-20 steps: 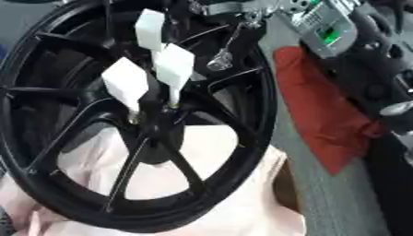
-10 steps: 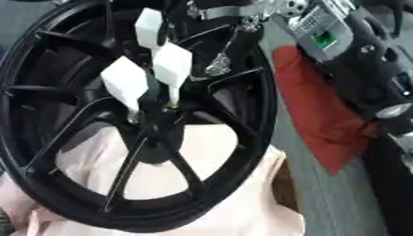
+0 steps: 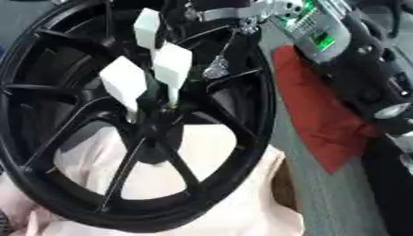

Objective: Pull the pin out of the wheel hub.

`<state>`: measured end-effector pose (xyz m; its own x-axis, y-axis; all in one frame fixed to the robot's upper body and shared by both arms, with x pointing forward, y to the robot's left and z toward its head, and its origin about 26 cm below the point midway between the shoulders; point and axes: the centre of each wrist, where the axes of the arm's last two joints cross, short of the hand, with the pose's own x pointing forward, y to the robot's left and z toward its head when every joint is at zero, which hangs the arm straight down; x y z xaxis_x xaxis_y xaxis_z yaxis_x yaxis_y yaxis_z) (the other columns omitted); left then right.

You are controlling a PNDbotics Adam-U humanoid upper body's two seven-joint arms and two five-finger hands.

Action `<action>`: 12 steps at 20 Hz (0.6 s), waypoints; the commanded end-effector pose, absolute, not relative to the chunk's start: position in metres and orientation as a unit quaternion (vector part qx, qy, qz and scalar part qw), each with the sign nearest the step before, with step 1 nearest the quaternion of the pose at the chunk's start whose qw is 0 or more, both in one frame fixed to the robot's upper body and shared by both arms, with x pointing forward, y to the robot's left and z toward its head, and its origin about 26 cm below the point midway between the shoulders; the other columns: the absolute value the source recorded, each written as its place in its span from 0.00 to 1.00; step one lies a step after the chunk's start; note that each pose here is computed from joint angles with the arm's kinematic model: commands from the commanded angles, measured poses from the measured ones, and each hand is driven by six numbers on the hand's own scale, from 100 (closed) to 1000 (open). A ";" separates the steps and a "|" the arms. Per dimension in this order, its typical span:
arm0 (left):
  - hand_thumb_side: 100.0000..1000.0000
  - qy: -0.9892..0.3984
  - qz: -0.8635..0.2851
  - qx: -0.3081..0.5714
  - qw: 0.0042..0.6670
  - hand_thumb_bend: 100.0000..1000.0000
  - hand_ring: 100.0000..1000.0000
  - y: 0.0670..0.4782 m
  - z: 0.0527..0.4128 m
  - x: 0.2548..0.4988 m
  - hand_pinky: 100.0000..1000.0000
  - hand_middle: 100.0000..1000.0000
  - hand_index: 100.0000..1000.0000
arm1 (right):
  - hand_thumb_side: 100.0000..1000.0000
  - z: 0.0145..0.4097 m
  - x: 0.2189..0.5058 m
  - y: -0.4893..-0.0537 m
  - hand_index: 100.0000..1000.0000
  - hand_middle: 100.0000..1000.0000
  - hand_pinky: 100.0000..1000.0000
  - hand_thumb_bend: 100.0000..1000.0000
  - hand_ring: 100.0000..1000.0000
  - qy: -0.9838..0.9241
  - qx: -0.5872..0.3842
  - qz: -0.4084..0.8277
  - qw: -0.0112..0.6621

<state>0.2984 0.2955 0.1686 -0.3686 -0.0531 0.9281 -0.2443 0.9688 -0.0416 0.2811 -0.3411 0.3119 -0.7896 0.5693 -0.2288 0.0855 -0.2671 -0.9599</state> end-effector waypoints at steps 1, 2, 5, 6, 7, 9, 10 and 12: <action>0.47 -0.830 0.085 0.096 0.544 0.32 0.46 0.299 0.175 0.298 0.63 0.47 0.65 | 0.12 0.319 0.279 -0.340 0.77 0.58 0.54 0.27 0.55 -0.531 -0.268 0.795 0.119; 0.47 -0.830 0.085 0.096 0.543 0.32 0.46 0.299 0.175 0.298 0.63 0.47 0.65 | 0.12 0.319 0.279 -0.340 0.77 0.58 0.54 0.28 0.55 -0.530 -0.267 0.796 0.120; 0.47 -0.830 0.085 0.096 0.543 0.32 0.46 0.299 0.176 0.298 0.63 0.47 0.65 | 0.11 0.317 0.279 -0.340 0.76 0.57 0.54 0.28 0.55 -0.530 -0.265 0.796 0.121; 0.47 -0.830 0.085 0.096 0.543 0.32 0.46 0.299 0.175 0.298 0.63 0.47 0.65 | 0.11 0.317 0.279 -0.340 0.76 0.57 0.53 0.28 0.55 -0.530 -0.265 0.796 0.121; 0.47 -0.829 0.085 0.096 0.544 0.32 0.46 0.299 0.175 0.298 0.63 0.47 0.65 | 0.10 0.316 0.280 -0.339 0.76 0.57 0.53 0.28 0.55 -0.531 -0.264 0.796 0.120; 0.47 -0.829 0.084 0.095 0.545 0.32 0.46 0.298 0.175 0.298 0.63 0.47 0.65 | 0.08 0.316 0.280 -0.339 0.76 0.57 0.53 0.27 0.55 -0.534 -0.262 0.795 0.118; 0.47 -0.829 0.084 0.095 0.544 0.32 0.46 0.298 0.175 0.298 0.63 0.47 0.65 | 0.07 0.316 0.280 -0.339 0.75 0.57 0.52 0.27 0.55 -0.536 -0.262 0.794 0.117; 0.47 -0.829 0.084 0.095 0.544 0.32 0.46 0.299 0.175 0.298 0.63 0.47 0.65 | 0.06 0.315 0.280 -0.339 0.75 0.57 0.52 0.25 0.54 -0.539 -0.259 0.793 0.116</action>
